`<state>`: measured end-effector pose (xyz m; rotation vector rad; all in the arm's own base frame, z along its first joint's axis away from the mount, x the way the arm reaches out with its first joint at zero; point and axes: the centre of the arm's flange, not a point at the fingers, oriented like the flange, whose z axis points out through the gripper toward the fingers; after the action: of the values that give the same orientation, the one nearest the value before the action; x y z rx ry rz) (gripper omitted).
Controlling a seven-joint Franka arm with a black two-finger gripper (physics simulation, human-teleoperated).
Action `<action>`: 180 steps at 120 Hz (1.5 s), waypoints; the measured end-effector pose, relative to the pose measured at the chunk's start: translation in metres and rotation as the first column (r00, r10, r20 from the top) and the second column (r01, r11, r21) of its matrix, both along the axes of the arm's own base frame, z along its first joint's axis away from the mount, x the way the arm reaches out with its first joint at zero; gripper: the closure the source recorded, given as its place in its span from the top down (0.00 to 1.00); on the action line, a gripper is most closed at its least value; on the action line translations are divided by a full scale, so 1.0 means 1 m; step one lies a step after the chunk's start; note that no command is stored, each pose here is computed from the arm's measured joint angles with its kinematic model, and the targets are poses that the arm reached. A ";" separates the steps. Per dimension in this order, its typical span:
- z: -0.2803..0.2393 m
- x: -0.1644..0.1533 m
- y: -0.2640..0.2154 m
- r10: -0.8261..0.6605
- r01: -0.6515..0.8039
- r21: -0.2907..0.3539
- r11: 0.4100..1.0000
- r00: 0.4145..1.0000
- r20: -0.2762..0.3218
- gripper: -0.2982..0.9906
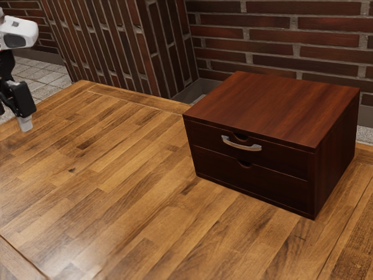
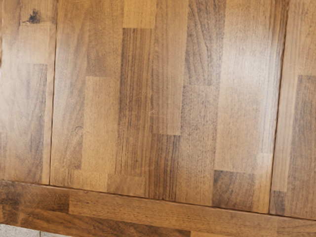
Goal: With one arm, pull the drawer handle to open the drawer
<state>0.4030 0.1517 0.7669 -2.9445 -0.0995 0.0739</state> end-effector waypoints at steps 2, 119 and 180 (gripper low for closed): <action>0.002 0.003 0.000 -0.016 0.016 0.007 1.000 1.000 0.017 0.77; -0.126 0.161 -0.169 -0.898 0.876 0.209 0.435 0.440 0.027 0.77; -0.165 0.174 -0.171 -0.979 0.930 0.314 0.192 0.206 -0.011 0.77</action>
<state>0.5767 -0.0196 0.6016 -2.1452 1.6131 -0.3917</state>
